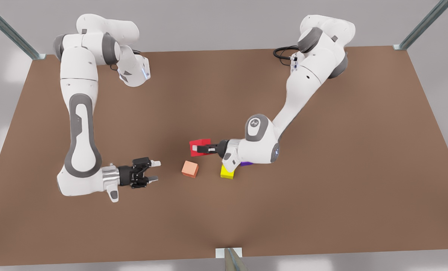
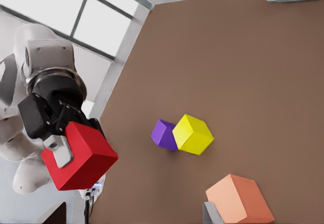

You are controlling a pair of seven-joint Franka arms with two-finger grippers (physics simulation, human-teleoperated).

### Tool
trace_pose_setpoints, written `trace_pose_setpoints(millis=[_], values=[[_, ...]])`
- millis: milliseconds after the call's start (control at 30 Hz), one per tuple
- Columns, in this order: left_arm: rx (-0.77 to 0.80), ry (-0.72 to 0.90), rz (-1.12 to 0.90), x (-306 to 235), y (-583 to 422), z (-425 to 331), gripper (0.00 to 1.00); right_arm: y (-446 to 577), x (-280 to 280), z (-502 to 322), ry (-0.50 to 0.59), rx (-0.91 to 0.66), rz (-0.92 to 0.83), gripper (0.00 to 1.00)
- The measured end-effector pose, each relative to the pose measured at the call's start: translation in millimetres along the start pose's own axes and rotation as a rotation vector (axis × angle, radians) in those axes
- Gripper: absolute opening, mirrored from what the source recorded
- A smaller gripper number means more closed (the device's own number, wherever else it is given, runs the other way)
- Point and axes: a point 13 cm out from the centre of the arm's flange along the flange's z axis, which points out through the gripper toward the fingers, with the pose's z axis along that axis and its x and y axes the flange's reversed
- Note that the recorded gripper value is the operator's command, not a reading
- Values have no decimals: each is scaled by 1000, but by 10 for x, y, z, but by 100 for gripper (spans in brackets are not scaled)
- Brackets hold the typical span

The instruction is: Pick up red wooden cube and pass to hand red wooden cube and place in blue wooden cube

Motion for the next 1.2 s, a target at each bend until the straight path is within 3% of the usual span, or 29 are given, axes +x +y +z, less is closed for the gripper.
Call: trace_pose_setpoints(millis=[200, 433, 1200], values=[[228, 2, -50, -198, -276, -277, 60, 198, -183, 222, -99, -80, -317, 100], [296, -9, 79, -306, -189, -225, 60, 423, -206, 663, -178, -145, -549, 100], [396, -22, 295, -351, -182, -260, 60, 624, -229, 1217, -291, -138, -897, 100]])
